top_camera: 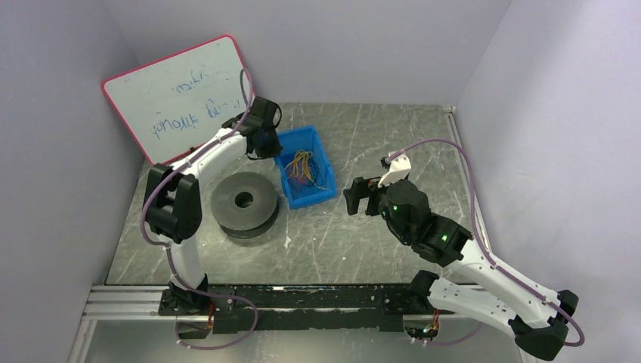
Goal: Wrap the cables
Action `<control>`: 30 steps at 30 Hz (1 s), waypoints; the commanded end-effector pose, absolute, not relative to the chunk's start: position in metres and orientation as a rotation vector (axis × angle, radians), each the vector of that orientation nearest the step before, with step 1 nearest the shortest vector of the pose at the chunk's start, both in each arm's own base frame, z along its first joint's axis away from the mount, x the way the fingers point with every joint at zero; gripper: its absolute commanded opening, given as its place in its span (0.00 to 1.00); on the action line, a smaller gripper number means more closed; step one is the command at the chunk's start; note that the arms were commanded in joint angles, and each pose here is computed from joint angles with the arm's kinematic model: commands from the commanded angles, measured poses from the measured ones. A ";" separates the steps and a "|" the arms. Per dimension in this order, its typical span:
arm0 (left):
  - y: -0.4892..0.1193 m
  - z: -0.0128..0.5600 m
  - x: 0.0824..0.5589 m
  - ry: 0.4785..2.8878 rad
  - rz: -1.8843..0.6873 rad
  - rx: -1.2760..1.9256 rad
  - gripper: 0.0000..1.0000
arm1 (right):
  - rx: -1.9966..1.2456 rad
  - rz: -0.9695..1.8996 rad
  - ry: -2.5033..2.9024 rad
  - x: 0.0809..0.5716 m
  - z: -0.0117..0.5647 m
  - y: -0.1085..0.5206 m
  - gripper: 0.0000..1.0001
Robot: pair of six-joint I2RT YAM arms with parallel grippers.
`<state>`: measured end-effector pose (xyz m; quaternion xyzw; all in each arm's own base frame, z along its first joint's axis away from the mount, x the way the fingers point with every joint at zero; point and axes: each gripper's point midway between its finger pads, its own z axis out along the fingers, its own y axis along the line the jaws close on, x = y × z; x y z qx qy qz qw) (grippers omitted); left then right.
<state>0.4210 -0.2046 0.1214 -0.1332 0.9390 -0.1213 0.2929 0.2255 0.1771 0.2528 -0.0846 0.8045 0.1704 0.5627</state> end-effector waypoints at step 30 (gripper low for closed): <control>-0.429 0.143 0.453 2.381 -0.880 0.011 0.07 | -0.019 0.431 1.857 0.211 0.277 0.143 1.00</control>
